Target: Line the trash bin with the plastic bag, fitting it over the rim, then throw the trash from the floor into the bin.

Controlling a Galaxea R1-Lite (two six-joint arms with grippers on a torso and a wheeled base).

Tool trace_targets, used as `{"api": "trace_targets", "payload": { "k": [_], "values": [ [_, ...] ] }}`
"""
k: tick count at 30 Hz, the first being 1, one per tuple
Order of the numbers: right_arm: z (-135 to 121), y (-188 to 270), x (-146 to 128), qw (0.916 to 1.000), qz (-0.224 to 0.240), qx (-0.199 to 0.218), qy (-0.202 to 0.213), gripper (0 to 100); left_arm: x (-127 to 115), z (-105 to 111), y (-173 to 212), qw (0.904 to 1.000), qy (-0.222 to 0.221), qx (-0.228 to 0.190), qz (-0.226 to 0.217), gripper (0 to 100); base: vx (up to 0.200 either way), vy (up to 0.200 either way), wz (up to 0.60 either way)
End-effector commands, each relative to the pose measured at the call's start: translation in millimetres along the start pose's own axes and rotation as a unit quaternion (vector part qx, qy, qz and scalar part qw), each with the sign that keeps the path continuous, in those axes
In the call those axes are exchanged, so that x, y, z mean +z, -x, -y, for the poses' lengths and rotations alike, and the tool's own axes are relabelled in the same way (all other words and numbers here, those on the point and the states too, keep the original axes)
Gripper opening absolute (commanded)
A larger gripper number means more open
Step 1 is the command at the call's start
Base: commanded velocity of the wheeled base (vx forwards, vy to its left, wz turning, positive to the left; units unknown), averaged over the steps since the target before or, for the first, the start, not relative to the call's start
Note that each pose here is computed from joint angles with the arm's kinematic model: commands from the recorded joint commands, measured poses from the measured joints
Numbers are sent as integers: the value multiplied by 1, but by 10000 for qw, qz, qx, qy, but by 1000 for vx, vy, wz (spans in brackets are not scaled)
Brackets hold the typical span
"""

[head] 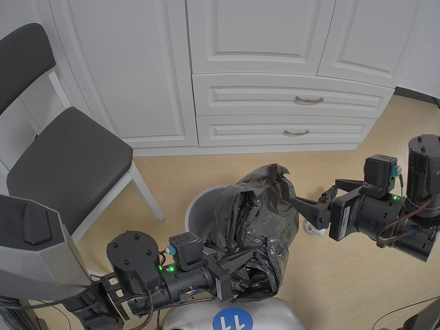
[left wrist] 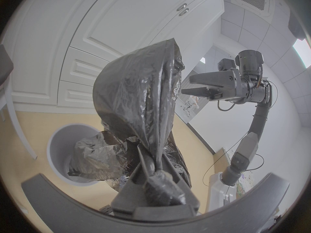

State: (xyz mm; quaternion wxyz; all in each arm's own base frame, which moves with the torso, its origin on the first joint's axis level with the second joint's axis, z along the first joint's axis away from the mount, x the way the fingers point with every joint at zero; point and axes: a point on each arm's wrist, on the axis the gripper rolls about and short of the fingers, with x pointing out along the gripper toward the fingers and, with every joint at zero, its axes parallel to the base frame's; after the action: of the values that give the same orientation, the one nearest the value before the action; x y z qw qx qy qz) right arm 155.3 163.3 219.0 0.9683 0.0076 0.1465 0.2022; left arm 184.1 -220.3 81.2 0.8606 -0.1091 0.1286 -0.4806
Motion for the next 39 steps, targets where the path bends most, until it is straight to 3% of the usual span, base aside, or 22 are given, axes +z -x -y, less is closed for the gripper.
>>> {"api": "trace_targets", "payload": {
  "k": [1,11,21,22,29,39],
  "values": [
    [4,5,4,9999,112,-33,-62,100,-2,-9,6,9998,25,160,-71,0,0,0,0],
    [6,5,5,9999,137,-73,-76,100,-7,-42,9,9992,171,240,-279,0,0,0,0],
    [7,7,6,9998,172,-42,-97,100,-8,-44,8,9990,187,272,-306,0,0,0,0],
    [8,7,7,9998,173,-56,-103,0,-8,-45,9,9990,181,279,-304,0,0,0,0],
    [13,-1,6,9997,114,-186,-99,0,-5,-49,13,9989,181,356,-245,0,0,0,0],
    [22,-19,1,9993,-92,-358,-107,0,1,-71,37,9970,-246,687,-267,0,0,0,0]
  ]
}}
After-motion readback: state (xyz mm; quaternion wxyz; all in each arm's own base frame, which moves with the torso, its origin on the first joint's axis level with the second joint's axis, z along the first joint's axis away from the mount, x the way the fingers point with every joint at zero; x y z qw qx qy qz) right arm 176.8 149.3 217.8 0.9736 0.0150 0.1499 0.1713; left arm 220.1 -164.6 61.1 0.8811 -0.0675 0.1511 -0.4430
